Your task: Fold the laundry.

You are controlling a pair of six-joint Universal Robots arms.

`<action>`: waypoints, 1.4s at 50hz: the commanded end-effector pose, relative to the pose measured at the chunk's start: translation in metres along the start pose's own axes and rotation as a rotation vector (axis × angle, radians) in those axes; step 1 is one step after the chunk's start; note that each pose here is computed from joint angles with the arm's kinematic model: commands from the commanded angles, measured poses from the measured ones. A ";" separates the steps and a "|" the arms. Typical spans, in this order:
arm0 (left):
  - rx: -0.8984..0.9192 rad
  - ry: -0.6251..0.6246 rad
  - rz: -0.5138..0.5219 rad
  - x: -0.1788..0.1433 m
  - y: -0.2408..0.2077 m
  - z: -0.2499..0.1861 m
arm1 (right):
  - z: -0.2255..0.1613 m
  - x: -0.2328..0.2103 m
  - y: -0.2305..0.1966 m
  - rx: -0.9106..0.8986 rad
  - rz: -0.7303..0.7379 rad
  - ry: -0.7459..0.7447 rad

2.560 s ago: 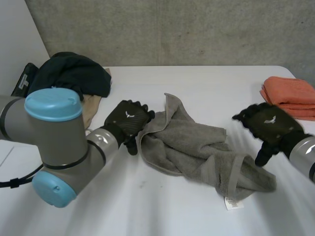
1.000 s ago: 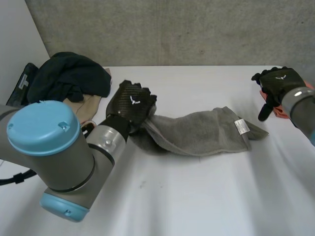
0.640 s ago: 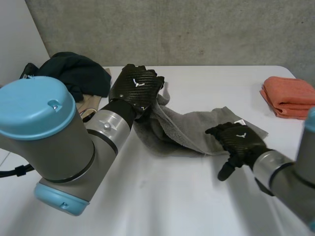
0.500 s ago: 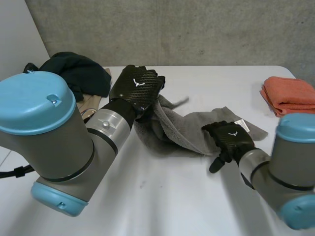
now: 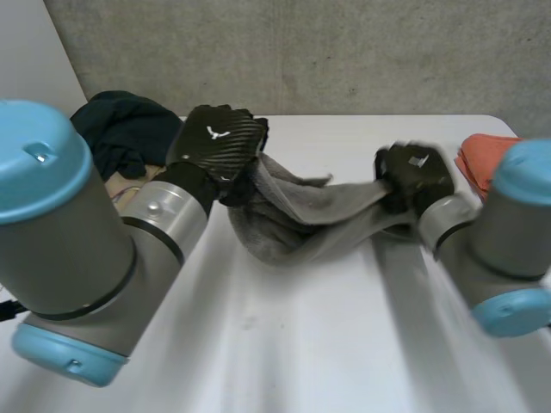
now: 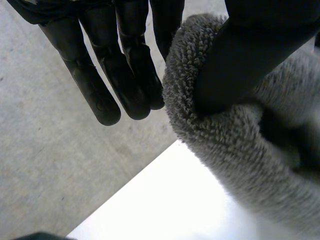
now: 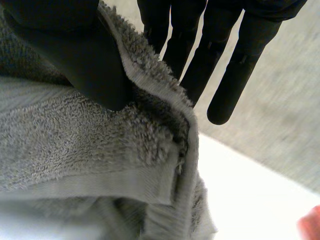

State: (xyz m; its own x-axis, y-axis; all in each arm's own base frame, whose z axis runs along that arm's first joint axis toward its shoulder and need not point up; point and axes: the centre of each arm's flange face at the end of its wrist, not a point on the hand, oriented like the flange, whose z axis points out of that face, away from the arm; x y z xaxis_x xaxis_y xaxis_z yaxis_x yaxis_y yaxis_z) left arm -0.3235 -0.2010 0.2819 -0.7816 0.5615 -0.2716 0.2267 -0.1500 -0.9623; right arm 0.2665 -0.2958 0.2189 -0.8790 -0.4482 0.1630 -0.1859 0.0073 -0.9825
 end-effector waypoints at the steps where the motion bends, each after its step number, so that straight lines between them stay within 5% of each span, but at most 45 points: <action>1: -0.068 -0.034 0.004 -0.021 -0.004 -0.011 | -0.027 0.038 -0.052 -0.010 -0.277 -0.019; 11: -0.148 -0.015 0.013 -0.017 0.020 -0.007 | -0.055 0.032 -0.050 -0.289 -0.341 -0.169; 20: -0.181 -0.013 0.150 -0.011 0.068 0.050 | -0.010 0.035 -0.014 -0.367 -0.355 -0.204; 26: 0.226 -0.210 0.202 -0.051 -0.006 0.105 | 0.053 0.058 -0.078 0.088 -0.197 -0.010; 31: 0.656 -0.385 0.198 -0.075 -0.086 0.113 | 0.064 0.076 -0.134 0.482 -0.057 0.084; 34: 0.758 -0.420 0.195 -0.078 -0.103 0.108 | 0.063 0.078 -0.146 0.613 -0.041 0.112; 44: 0.403 -0.271 0.203 -0.045 -0.013 0.095 | 0.060 0.056 -0.108 0.437 -0.103 0.055; 51: 0.126 -0.151 0.204 -0.008 0.070 0.060 | 0.056 0.029 0.002 0.028 -0.203 -0.052; 57: -0.089 -0.117 0.218 0.012 0.124 0.031 | 0.042 0.021 0.054 -0.159 -0.276 -0.096; 70: -0.192 -0.035 0.226 0.020 0.104 -0.003 | 0.012 0.017 0.068 -0.316 -0.295 -0.155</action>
State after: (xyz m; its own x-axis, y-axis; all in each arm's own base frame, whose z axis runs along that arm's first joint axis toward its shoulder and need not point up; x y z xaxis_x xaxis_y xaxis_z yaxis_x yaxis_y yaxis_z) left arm -0.3157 -0.2100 0.1578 -0.7271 0.4884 -0.4825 0.5035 -0.0985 -0.8584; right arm 0.2475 -0.3228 0.1488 -0.6993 -0.5914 0.4015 -0.5578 0.1001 -0.8239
